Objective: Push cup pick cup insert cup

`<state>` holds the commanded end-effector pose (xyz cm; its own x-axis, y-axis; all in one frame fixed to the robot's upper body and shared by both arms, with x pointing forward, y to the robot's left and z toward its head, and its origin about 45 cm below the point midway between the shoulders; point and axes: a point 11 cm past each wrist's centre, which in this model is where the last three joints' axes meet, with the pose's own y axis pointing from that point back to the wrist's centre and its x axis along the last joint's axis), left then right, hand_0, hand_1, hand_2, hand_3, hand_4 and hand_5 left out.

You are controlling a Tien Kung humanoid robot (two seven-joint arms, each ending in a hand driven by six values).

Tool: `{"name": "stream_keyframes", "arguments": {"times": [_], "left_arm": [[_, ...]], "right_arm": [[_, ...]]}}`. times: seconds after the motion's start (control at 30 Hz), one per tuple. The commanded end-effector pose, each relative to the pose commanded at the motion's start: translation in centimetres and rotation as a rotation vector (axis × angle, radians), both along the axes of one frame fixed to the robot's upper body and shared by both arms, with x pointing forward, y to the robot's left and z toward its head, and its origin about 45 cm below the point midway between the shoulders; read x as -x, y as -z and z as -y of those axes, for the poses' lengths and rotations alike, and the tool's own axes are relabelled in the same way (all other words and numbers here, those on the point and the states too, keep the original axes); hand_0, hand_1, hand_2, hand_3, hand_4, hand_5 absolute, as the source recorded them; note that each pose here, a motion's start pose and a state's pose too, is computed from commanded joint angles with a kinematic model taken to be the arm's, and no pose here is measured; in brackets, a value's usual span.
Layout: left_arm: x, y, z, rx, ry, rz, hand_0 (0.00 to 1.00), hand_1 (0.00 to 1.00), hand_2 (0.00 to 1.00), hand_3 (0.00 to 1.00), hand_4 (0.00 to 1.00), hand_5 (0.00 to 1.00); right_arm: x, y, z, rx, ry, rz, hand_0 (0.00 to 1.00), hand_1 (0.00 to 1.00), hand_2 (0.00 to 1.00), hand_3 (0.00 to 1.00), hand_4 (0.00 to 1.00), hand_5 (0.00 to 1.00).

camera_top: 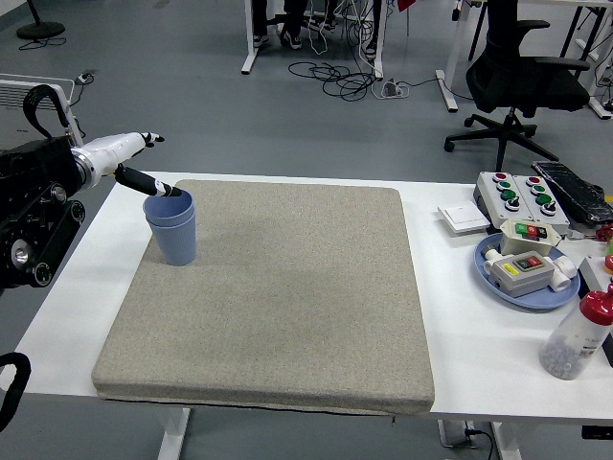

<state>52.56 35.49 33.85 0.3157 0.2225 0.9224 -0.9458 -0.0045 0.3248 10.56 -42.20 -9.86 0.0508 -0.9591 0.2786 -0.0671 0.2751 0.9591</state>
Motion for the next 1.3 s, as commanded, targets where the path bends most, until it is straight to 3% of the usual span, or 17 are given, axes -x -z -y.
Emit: {"name": "stream_keyframes", "arguments": {"times": [0.17,0.23,0.3,0.33,0.37,0.53,0.57,0.67,0.73,0.77,0.93,0.97,1.13,1.17,1.23,1.3], "left_arm": [[-0.02,-0.1,0.0,0.004,0.003,0.029,0.952,0.987,0.998,0.998,0.998,0.605],[-0.03,-0.5,0.0,0.002,0.011,0.084,0.952,0.987,0.998,0.998,0.998,0.605],[-0.05,-0.7,0.0,0.001,0.012,0.100,0.952,0.987,0.998,0.998,0.998,0.605],[0.08,-1.0,0.0,0.013,0.016,0.139,0.952,0.987,0.998,0.998,0.998,0.605],[0.25,-1.4,-0.1,0.036,0.016,0.185,0.842,0.894,0.966,0.927,0.789,0.643],[1.48,-3.7,-0.8,0.242,-0.038,0.414,0.842,0.894,0.966,0.927,0.789,0.643],[1.79,-4.1,-0.9,0.294,-0.054,0.449,0.721,0.768,0.763,0.689,0.617,0.839],[3.31,-4.0,-1.8,0.455,-0.126,0.513,0.721,0.768,0.763,0.689,0.617,0.839],[4.30,-3.6,-2.2,0.559,-0.154,0.517,0.721,0.768,0.763,0.689,0.617,0.839],[4.86,-3.0,-2.4,0.611,-0.173,0.501,0.735,0.786,0.780,0.713,0.595,0.998],[7.96,-0.4,-3.1,0.870,-0.207,0.435,0.735,0.786,0.780,0.713,0.595,0.998],[8.70,0.2,-3.3,0.920,-0.208,0.427,0.768,0.821,0.822,0.763,0.608,0.998],[11.89,3.9,-3.9,1.153,-0.238,0.370,0.768,0.821,0.822,0.763,0.608,0.998],[12.60,4.7,-3.9,1.209,-0.247,0.364,0.829,0.875,0.896,0.813,0.616,0.998],[14.13,6.4,-4.1,1.317,-0.273,0.364,0.829,0.875,0.896,0.813,0.616,0.998],[15.55,7.7,-4.3,1.434,-0.301,0.401,0.829,0.875,0.896,0.813,0.616,0.998]], "right_arm": [[0.0,0.0,0.0,-0.001,0.002,0.001,0.722,0.657,0.659,0.581,0.089,0.542],[0.1,0.0,0.0,-0.001,0.003,0.000,0.722,0.657,0.659,0.581,0.089,0.542],[0.1,0.0,0.0,-0.001,0.003,0.000,0.722,0.657,0.659,0.581,0.089,0.542],[0.1,0.0,0.0,-0.001,0.004,0.001,0.722,0.657,0.659,0.581,0.089,0.542],[0.0,0.0,0.0,-0.002,0.004,0.001,0.723,0.657,0.659,0.581,0.090,0.545],[0.1,0.0,0.0,-0.002,0.010,0.003,0.723,0.657,0.659,0.581,0.090,0.545],[0.1,0.0,0.0,-0.002,0.011,0.003,0.722,0.657,0.659,0.581,0.089,0.543],[0.2,0.0,0.0,-0.003,0.015,0.003,0.722,0.657,0.659,0.581,0.089,0.543],[0.2,0.1,0.0,-0.003,0.016,0.002,0.722,0.657,0.659,0.581,0.089,0.543],[0.3,0.1,0.0,-0.003,0.017,0.002,0.723,0.657,0.659,0.581,0.090,0.543],[0.3,0.1,0.0,-0.003,0.017,0.002,0.723,0.657,0.659,0.581,0.090,0.543],[0.4,0.1,0.0,-0.002,0.016,0.002,0.723,0.658,0.659,0.581,0.091,0.542],[0.4,0.1,-0.1,-0.004,0.022,0.005,0.723,0.658,0.659,0.581,0.091,0.542],[0.4,0.1,-0.1,-0.004,0.023,0.006,0.723,0.658,0.659,0.581,0.091,0.542],[0.3,0.1,0.0,-0.004,0.024,0.007,0.723,0.658,0.659,0.581,0.091,0.541],[0.3,0.1,0.0,-0.004,0.023,0.009,0.723,0.658,0.659,0.581,0.091,0.541]]}}
